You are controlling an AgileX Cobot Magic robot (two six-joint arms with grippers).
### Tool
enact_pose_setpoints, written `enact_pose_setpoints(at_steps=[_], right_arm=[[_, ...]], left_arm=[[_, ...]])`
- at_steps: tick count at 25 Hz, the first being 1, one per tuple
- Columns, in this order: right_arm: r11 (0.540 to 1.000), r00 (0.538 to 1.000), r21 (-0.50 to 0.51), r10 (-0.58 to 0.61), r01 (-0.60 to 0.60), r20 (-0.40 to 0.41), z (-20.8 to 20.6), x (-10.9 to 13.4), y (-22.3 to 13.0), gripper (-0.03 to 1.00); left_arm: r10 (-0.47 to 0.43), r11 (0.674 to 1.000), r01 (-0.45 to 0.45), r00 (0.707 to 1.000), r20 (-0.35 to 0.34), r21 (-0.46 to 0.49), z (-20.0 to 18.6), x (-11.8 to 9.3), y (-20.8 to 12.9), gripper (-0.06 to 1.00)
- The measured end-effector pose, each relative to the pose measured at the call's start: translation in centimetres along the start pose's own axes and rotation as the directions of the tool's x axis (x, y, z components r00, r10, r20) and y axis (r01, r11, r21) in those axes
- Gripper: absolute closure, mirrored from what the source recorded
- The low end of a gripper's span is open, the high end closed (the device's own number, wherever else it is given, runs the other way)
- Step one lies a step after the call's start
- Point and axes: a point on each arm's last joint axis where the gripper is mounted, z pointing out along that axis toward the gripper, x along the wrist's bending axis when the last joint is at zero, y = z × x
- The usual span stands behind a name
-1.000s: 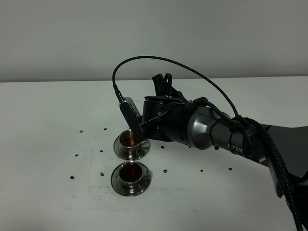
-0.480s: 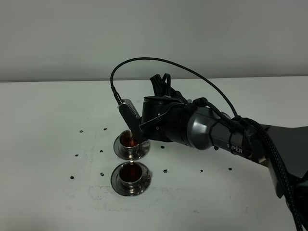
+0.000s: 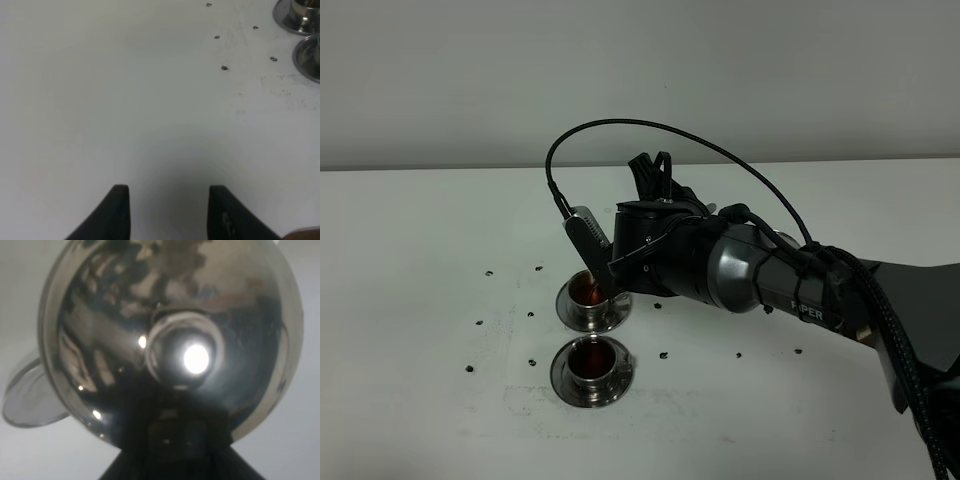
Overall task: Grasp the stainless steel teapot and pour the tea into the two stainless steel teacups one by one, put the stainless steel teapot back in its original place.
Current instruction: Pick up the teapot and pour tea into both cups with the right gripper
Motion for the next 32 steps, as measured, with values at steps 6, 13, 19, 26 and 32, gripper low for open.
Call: enact_pose_setpoints(at_steps=[6, 13, 19, 26, 32], right_arm=[[1.0, 1.0, 0.005, -0.012, 0.011, 0.013, -0.03, -0.11, -0.02, 0.78], [1.0, 1.0, 0.008, -0.015, 0.015, 0.016, -0.03, -0.14, -0.04, 0.78], [1.0, 0.999, 0.012, -0.023, 0.022, 0.024, -0.06, -0.22, -0.05, 0.78], [0.999, 0.999, 0.022, -0.035, 0.034, 0.036, -0.06, -0.33, -0.14, 0.78], [0.999, 0.999, 0.023, -0.036, 0.035, 0.038, -0.06, -0.34, -0.15, 0.78]], left_arm=[[0.0, 1.0, 0.0, 1.0, 0.0, 0.0, 0.0, 0.0, 0.0, 0.56], [0.0, 1.0, 0.0, 1.0, 0.0, 0.0, 0.0, 0.0, 0.0, 0.56], [0.0, 1.0, 0.0, 1.0, 0.0, 0.0, 0.0, 0.0, 0.0, 0.56], [0.0, 1.0, 0.0, 1.0, 0.0, 0.0, 0.0, 0.0, 0.0, 0.56], [0.001, 1.0, -0.001, 1.0, 0.0, 0.0, 0.0, 0.0, 0.0, 0.56]])
